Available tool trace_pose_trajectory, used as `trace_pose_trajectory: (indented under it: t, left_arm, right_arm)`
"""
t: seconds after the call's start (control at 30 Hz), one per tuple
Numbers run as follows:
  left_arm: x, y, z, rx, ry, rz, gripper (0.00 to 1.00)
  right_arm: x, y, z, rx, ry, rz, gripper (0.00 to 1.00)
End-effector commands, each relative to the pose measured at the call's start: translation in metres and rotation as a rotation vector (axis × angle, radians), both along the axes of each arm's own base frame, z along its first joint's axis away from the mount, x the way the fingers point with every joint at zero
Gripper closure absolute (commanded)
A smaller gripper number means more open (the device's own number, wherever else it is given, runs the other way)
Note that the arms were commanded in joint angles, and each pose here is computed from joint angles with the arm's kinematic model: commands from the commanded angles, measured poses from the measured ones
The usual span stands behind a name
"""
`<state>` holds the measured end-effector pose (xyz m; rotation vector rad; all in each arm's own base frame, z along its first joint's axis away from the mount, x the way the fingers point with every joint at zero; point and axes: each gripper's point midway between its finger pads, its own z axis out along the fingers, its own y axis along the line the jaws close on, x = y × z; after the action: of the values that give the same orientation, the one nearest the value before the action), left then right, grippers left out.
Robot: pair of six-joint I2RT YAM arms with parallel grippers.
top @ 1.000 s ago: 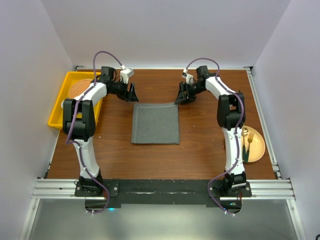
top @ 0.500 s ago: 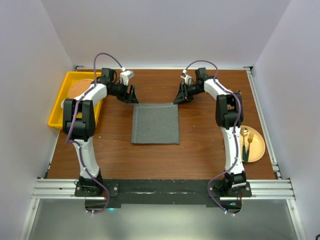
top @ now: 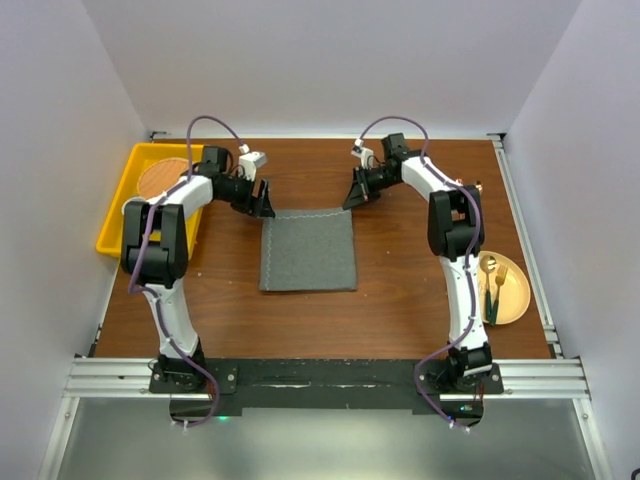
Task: Fold the napkin into a case and place the utensils inside
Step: Pick up the lower triangle-folded napkin from the center of the board.
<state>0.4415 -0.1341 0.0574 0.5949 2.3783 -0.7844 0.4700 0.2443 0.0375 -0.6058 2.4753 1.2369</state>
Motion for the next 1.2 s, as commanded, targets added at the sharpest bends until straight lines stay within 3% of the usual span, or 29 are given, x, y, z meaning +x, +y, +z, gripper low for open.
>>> trace_pose_trajectory:
  t: [0.0, 0.13, 0.17, 0.27, 0.4, 0.53, 0.93, 1.17]
  left_arm:
    - [0.005, 0.000, 0.044, -0.021, -0.138, 0.002, 0.23]
    - [-0.015, -0.016, 0.058, -0.149, -0.159, -0.018, 0.39]
    - [-0.019, -0.018, 0.065, -0.175, -0.170, -0.011, 0.49]
    - [-0.036, -0.028, 0.057, -0.284, -0.063, 0.040, 0.64]
    - [-0.056, -0.041, 0.043, -0.426, 0.081, 0.118, 0.73]
    - [-0.063, -0.044, 0.026, -0.422, 0.147, 0.148, 0.85]
    - [-0.076, -0.033, -0.027, -0.342, 0.329, 0.333, 0.97]
    - [-0.076, -0.032, -0.025, -0.345, 0.303, 0.332, 1.00]
  right_arm:
    - [-0.001, 0.012, 0.053, -0.019, -0.197, 0.074, 1.00]
    - [-0.006, 0.014, 0.057, -0.047, -0.250, 0.107, 1.00]
    - [-0.007, 0.013, 0.058, -0.051, -0.256, 0.113, 1.00]
    - [-0.011, 0.014, 0.066, -0.065, -0.297, 0.136, 1.00]
    - [-0.022, 0.014, 0.069, -0.081, -0.331, 0.183, 1.00]
    - [-0.033, 0.019, 0.074, -0.095, -0.364, 0.230, 1.00]
    - [-0.069, 0.019, 0.071, -0.138, -0.465, 0.391, 1.00]
    - [-0.095, 0.020, 0.060, -0.181, -0.529, 0.496, 1.00]
